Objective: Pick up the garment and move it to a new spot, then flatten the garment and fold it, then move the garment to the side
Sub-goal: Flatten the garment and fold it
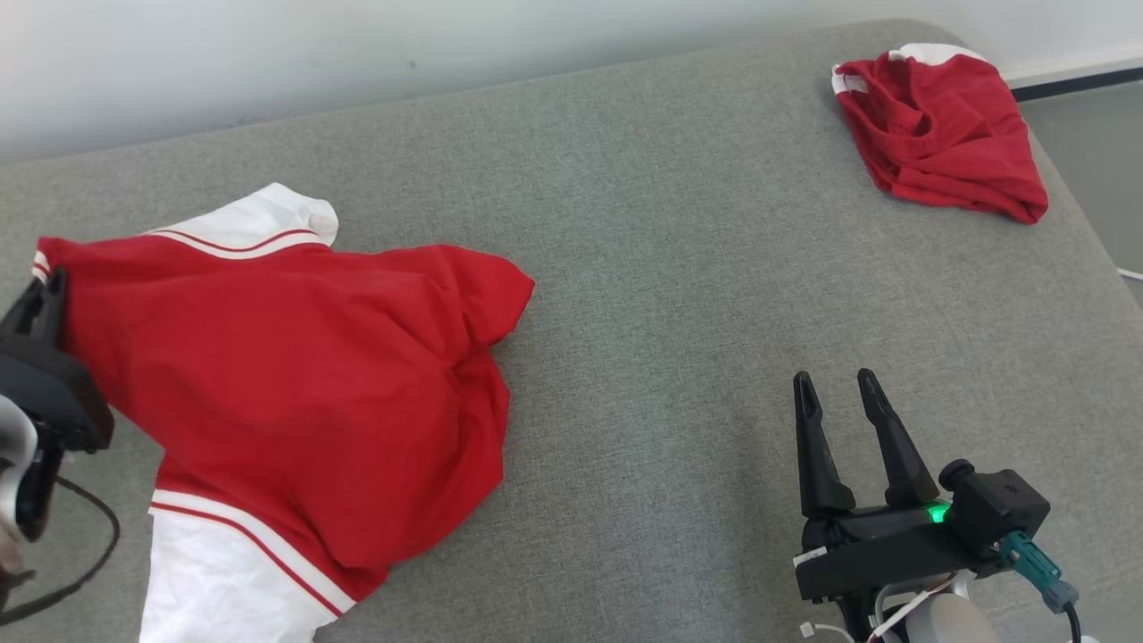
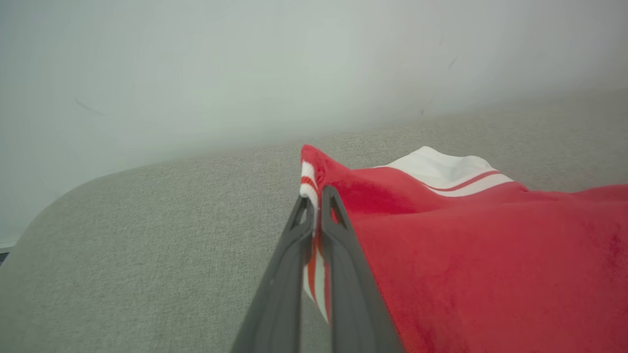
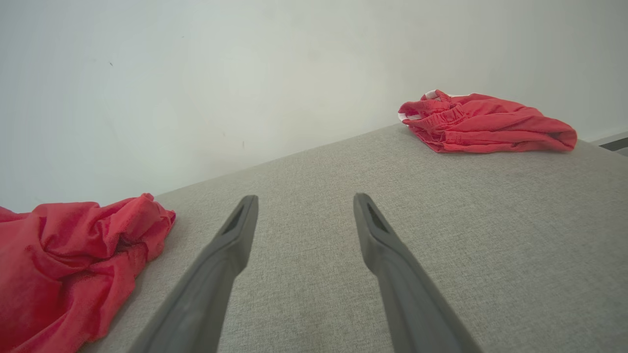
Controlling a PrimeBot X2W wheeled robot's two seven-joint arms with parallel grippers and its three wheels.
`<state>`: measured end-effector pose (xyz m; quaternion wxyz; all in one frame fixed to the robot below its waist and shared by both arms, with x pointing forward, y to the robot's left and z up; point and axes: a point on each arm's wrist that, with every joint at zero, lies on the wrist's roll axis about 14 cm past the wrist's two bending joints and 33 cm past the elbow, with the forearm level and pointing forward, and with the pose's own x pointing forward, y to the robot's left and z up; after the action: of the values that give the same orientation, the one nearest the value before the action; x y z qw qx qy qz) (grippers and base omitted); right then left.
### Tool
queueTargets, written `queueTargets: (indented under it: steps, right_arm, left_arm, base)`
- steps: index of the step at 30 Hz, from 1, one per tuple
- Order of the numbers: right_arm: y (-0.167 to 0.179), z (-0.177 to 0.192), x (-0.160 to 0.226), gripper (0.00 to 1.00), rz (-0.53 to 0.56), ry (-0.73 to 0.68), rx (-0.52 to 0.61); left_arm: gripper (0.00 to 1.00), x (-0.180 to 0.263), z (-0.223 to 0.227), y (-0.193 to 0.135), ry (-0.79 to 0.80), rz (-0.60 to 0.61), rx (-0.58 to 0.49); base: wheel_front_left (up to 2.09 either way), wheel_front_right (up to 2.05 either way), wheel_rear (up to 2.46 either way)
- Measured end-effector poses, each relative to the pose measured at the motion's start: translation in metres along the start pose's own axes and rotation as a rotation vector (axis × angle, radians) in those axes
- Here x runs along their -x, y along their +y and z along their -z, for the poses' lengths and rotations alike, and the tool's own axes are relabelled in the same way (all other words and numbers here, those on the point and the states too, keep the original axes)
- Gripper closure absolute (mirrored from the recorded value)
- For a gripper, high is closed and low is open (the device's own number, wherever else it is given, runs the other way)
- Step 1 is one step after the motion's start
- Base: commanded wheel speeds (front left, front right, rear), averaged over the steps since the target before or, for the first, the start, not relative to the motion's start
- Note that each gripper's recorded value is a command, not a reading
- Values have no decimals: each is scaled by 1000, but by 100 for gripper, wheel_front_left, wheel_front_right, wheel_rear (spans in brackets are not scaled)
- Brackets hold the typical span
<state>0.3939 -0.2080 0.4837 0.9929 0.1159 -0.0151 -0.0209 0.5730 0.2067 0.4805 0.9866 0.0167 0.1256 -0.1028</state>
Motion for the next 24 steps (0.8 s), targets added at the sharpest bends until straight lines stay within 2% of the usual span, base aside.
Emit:
queueTargets:
  steps: [4, 5, 6, 7, 10, 13, 16, 24]
  right_arm:
    - [3, 1, -1, 0, -11, 2, 7]
    - [4, 1, -1, 0, -13, 2, 9]
    - [5, 1, -1, 0, -17, 2, 11]
    - [5, 1, -2, 0, -18, 2, 13]
    - [9, 1, -3, 0, -29, 1, 18]
    - [13, 2, -5, 0, -44, 4, 20]
    - [21, 7, -6, 0, -66, 16, 14]
    - [41, 14, -9, 0, -122, 31, 6]
  left_arm:
    - [100, 5, 9, -3, 2, -6, 23]
    - [84, 6, 8, -6, -8, 2, 28]
    - [29, 6, 6, -7, -20, 6, 23]
    - [0, 6, 3, -10, -33, 11, 15]
    - [0, 6, -16, -15, -92, 21, 10]
    - [0, 10, -56, -13, -208, 15, 10]
    - [0, 28, -75, -12, -298, 0, 6]
    - [0, 78, -74, -9, -418, -71, 85]
  base:
    - [0, 0, 0]
    - [0, 0, 0]
    - [0, 0, 0]
    - [0, 0, 0]
    - [0, 0, 0]
    - [0, 0, 0]
    - [0, 0, 0]
    - [0, 0, 0]
